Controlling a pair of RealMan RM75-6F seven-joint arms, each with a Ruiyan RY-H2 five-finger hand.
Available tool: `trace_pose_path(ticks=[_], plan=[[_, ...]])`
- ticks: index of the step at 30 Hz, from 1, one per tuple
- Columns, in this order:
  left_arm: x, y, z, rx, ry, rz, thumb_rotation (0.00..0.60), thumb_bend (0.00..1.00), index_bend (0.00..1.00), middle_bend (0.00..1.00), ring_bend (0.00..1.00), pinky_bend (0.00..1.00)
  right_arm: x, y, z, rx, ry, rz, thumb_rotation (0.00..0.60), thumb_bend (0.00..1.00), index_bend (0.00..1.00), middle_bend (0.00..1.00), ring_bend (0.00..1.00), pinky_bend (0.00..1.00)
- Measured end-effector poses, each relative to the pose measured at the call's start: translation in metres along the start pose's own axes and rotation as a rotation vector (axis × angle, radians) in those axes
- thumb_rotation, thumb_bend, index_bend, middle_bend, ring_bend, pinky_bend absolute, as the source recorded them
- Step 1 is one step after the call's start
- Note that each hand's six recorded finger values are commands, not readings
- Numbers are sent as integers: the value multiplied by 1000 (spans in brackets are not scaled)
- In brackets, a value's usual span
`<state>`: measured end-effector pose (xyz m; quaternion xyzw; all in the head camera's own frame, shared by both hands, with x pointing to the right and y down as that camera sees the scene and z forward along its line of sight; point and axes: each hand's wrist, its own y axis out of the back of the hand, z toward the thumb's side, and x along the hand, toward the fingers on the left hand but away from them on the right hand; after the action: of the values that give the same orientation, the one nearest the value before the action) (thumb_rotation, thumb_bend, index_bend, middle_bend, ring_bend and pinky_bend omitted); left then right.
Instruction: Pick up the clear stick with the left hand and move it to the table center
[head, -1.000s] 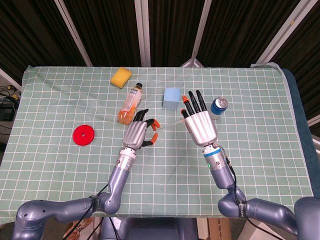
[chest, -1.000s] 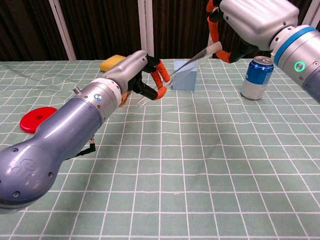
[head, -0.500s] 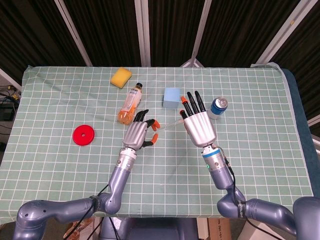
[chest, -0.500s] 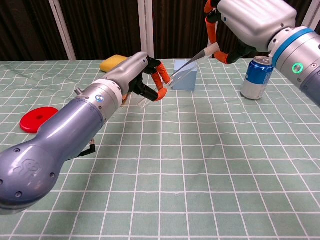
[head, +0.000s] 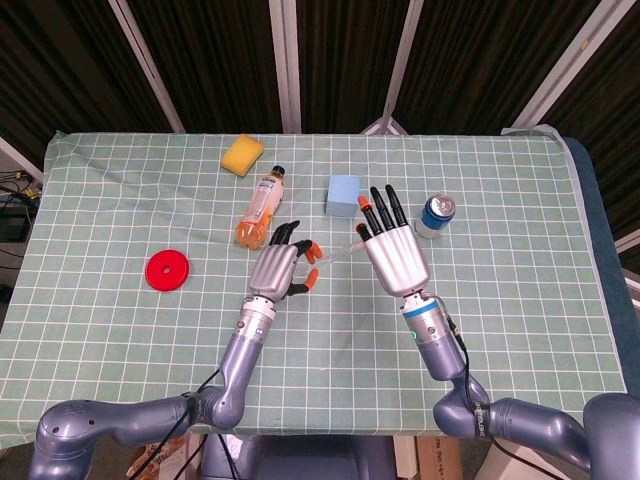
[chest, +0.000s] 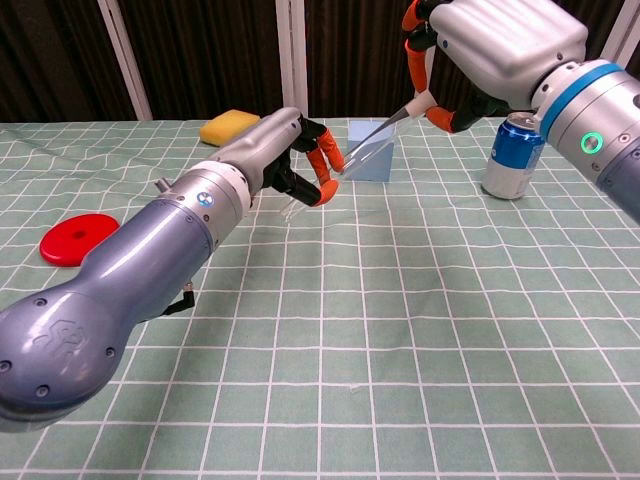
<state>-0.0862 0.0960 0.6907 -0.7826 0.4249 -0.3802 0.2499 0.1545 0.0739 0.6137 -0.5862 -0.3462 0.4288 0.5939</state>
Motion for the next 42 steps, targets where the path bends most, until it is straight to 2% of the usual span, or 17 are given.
trace_pose_path(ticks=[17, 19, 21, 23, 24, 35, 42], plan=[[-1, 0, 4, -2, -9, 6, 600, 714, 481, 512, 64, 0, 4, -1, 1, -7, 2, 14, 600, 456, 613, 195, 0, 0], [-2, 0, 5, -3, -12, 6, 600, 714, 481, 512, 64, 0, 5, -1, 1, -5, 2, 14, 600, 456, 482, 163, 0, 0], [-2, 0, 6, -2, -13, 7, 600, 714, 481, 512, 64, 0, 5, -1, 0, 1, 1, 17, 600, 456, 198, 73, 0, 0], [-2, 1, 5, -2, -11, 10, 600, 714, 481, 512, 64, 0, 5, -1, -2, 11, -3, 26, 600, 455, 42, 15, 0, 0], [-2, 1, 4, -2, -10, 11, 600, 714, 481, 512, 64, 0, 6, -1, -3, 13, -5, 31, 600, 455, 12, 3, 0, 0], [-3, 5, -3, 5, -4, 21, 600, 714, 481, 512, 64, 0, 13, 1, -12, 16, -30, 61, 600, 455, 0, 0, 0, 0], [-11, 4, -14, 54, -12, -2, 600, 714, 481, 513, 79, 0, 16, 2, -27, 24, -65, 62, 600, 456, 0, 0, 0, 0]])
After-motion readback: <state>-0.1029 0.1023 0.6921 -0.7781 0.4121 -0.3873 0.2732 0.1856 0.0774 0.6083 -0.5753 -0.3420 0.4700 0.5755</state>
